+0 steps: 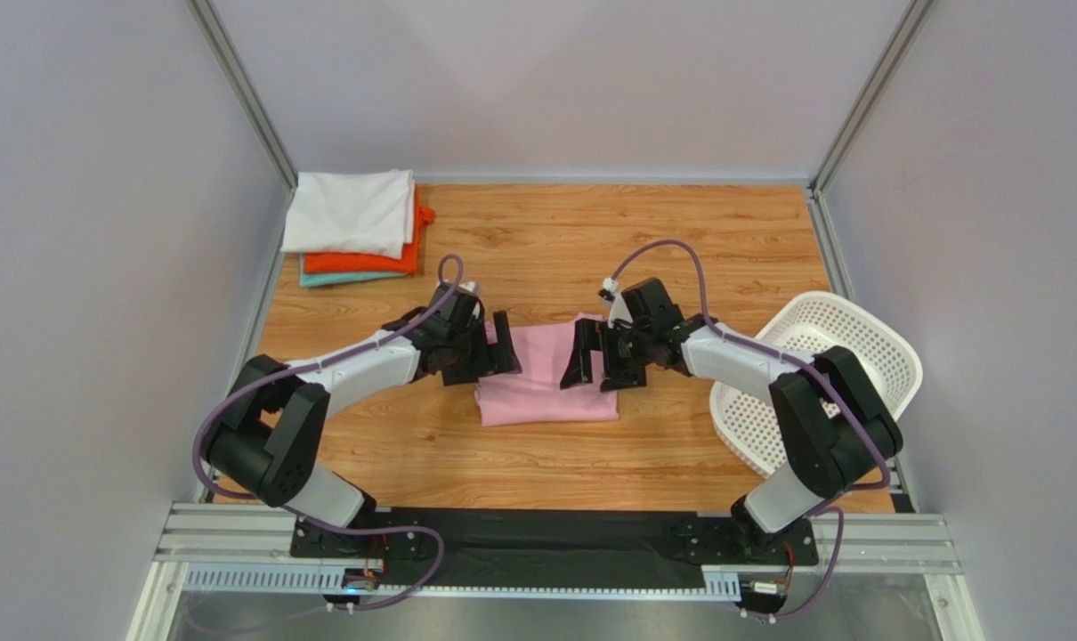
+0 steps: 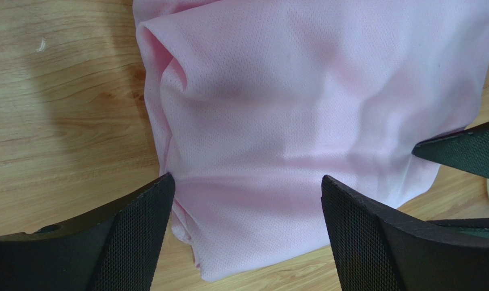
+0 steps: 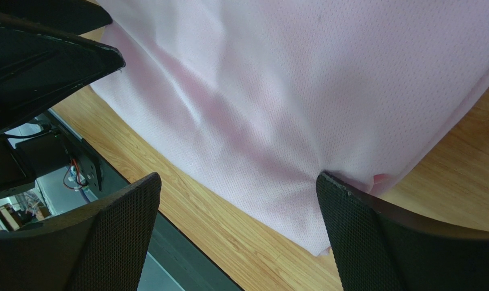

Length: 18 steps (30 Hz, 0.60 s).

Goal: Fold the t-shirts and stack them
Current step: Fold the tshirt

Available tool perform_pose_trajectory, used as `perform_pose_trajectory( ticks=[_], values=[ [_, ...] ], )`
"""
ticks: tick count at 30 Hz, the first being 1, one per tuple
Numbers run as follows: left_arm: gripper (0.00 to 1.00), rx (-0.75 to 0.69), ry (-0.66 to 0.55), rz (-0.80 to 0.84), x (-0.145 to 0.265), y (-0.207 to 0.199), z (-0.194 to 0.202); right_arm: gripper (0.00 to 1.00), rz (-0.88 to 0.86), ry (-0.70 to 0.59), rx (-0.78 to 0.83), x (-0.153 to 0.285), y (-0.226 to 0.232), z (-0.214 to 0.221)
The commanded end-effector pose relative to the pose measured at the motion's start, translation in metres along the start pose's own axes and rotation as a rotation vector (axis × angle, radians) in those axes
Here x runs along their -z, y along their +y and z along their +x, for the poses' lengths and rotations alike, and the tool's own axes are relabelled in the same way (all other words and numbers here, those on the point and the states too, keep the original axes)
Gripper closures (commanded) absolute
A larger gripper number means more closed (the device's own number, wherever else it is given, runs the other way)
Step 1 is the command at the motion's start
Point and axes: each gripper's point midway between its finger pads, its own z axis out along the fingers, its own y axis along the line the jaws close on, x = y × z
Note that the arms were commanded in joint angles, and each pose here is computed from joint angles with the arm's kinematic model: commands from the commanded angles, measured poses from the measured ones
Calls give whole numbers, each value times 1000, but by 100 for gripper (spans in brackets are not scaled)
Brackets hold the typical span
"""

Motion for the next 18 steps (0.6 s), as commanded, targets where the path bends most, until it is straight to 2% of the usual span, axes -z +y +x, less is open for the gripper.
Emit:
perform_pose_trajectory(
  ticks=[1,6,9,18],
  values=[
    [4,-27,-55,-7,17,-3,-13,0,-18,-81,84,23,18,-21],
    [0,-19,-138,-100,39,15,-21,0,-9,-170,132,50,32,-35],
    [0,-24,-154,-150,44,27,-19,0,68,-235,127,66,22,-37],
    [0,-7,-96,-200,19,34,-16,0,289,-414,86,115,-11,-34]
  ],
)
